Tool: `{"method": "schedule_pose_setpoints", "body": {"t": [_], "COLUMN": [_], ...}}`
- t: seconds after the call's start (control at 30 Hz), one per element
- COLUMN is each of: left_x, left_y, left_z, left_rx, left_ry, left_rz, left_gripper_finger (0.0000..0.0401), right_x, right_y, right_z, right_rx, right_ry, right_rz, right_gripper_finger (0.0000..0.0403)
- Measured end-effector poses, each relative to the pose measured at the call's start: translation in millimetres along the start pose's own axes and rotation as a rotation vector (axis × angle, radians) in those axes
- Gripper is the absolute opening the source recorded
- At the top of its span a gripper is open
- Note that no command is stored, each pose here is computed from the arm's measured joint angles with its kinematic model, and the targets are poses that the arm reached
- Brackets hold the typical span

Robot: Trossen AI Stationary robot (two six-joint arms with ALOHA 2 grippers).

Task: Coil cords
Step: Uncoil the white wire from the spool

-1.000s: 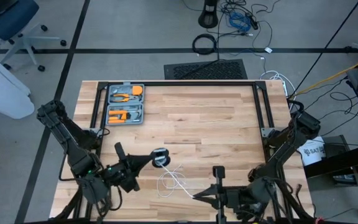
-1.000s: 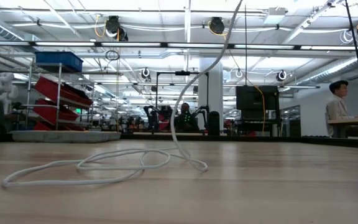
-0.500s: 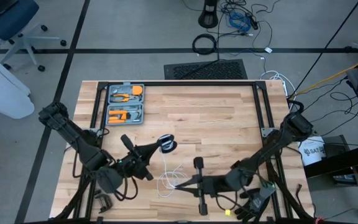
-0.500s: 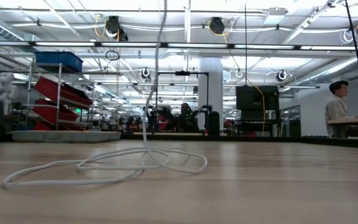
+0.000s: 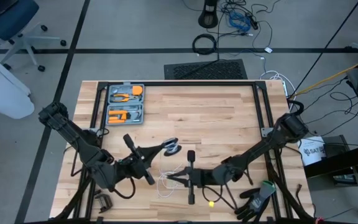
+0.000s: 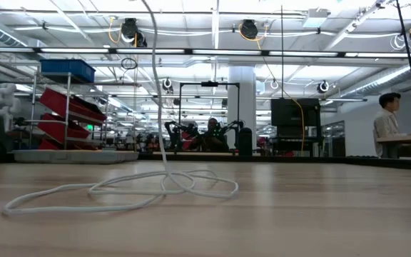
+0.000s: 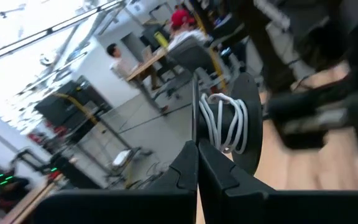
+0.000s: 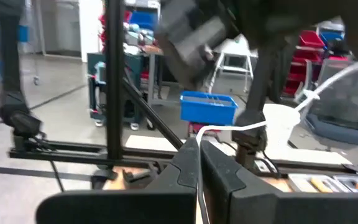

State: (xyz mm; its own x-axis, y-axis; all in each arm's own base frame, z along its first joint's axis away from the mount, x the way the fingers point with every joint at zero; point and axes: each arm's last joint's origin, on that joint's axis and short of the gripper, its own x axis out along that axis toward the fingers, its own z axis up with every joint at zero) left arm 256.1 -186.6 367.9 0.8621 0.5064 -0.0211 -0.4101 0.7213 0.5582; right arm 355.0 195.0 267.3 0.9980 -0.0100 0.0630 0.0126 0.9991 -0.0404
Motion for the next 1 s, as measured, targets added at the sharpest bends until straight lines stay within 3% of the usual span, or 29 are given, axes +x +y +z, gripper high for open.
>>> {"method": "schedule_pose_setpoints", "body": {"t": [0.27, 0.5, 0.73, 1.0], "left_x": [-4, -20, -44, -69], "left_y": [-1, 0, 2, 5], "left_z": [4, 15, 30, 38], "left_rx": [-0.026, -0.051, -0.09, -0.12], "left_ry": [-0.041, -0.077, -0.117, -0.111], "left_rz": [-0.045, -0.083, -0.126, -0.114], "left_gripper_finger": [0.0002, 0.0002, 0.0002, 0.0002], "right_x": [7, 5, 3, -14], "right_y": [-10, -13, -13, 1], "right_z": [-12, -20, -23, -19], "right_rx": [-0.001, -0.058, -0.062, -0.046], "right_ry": [0.069, 0.154, 0.203, 0.283], "right_rz": [-0.043, -0.158, -0.153, -0.099], "right_gripper_finger": [0.0, 0.0, 0.0004, 0.0035]}}
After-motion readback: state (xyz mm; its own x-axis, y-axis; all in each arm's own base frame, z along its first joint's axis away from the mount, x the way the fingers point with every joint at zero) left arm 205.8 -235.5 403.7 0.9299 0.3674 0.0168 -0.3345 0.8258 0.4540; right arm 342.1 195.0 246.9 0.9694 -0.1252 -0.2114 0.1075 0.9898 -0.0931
